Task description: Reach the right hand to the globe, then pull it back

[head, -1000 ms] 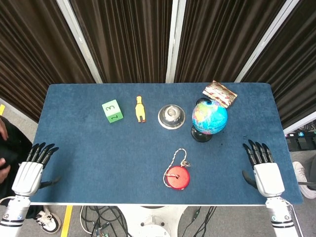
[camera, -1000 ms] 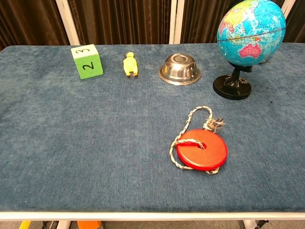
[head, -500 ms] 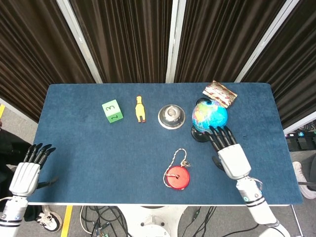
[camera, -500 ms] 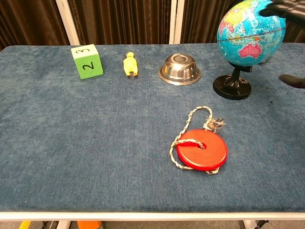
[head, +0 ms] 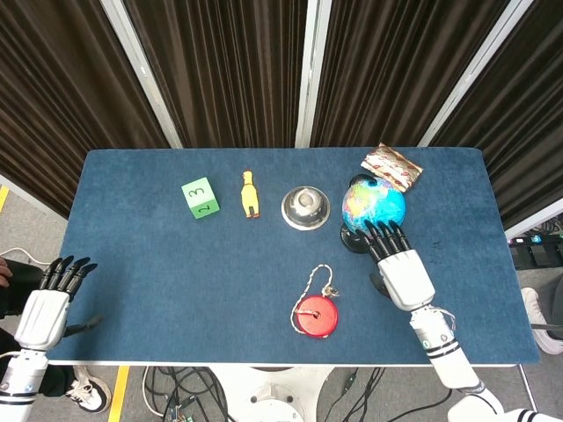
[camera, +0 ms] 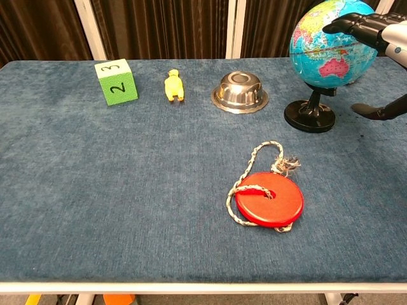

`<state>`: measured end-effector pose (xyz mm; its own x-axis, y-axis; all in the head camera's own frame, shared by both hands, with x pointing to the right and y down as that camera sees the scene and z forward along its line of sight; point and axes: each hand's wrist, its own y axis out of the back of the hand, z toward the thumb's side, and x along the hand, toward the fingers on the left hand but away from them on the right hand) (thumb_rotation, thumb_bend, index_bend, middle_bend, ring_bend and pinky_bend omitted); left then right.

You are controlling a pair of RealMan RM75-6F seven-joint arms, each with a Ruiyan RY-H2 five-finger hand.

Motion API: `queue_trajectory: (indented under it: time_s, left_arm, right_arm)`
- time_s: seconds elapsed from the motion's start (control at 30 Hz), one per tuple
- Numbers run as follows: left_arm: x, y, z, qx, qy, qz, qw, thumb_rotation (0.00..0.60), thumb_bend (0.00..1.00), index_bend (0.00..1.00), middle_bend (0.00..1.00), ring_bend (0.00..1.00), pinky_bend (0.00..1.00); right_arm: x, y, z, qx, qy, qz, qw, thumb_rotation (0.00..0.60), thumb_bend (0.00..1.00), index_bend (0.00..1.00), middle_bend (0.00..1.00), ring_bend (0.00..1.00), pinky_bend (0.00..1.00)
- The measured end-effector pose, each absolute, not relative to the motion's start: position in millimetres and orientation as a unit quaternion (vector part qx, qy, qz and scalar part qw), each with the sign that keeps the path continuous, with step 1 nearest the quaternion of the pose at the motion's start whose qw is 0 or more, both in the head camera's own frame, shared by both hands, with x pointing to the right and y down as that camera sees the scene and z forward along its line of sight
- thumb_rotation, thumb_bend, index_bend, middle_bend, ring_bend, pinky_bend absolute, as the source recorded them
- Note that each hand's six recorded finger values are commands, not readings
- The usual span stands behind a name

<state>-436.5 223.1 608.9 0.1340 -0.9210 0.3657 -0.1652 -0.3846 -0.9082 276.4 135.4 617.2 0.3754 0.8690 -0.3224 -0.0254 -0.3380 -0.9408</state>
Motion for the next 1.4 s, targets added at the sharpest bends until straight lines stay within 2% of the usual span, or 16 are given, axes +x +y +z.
queue_trajectory:
  time_s: [0.53,0.9,1.07,1.4]
  left_arm:
    - [-436.3,224.9,614.1,-0.657,0.410,-0.518,0.364,0.600,0.00,0.14,0.10,0.02,0.05]
    - [-432.7,223.5,612.8,-0.657,0.407,-0.518,0.366,0.600,0.00,0.14,0.10,0.02,0.05]
    - [-431.9,223.5,612.9,-0.658,0.406,-0.518,0.366,0.600,0.00,0.14,0.10,0.02,0.05]
    - [-432.1,223.0,612.6,-0.659,0.408,-0.516,0.366,0.600,0.00,0.14,0.10,0.02,0.05]
  right_arm:
    - [309.0,122.3,624.0,-0.643,-0.346,0.519,0.443,0.600,0.19,0.00,0.00,0.00,0.00]
    - [370.1,118.3,636.5,-0.574,-0.418,0.625,0.325,0.600,0.21,0.00,0.00,0.00,0.00]
    - [364.8,117.5,625.6,-0.572,-0.425,0.606,0.354,0.600,0.21,0.00,0.00,0.00,0.00]
    - [322.2,130.1,605.3,-0.619,-0.390,0.498,0.465,0.600,0.23,0.00,0.00,0.00,0.00]
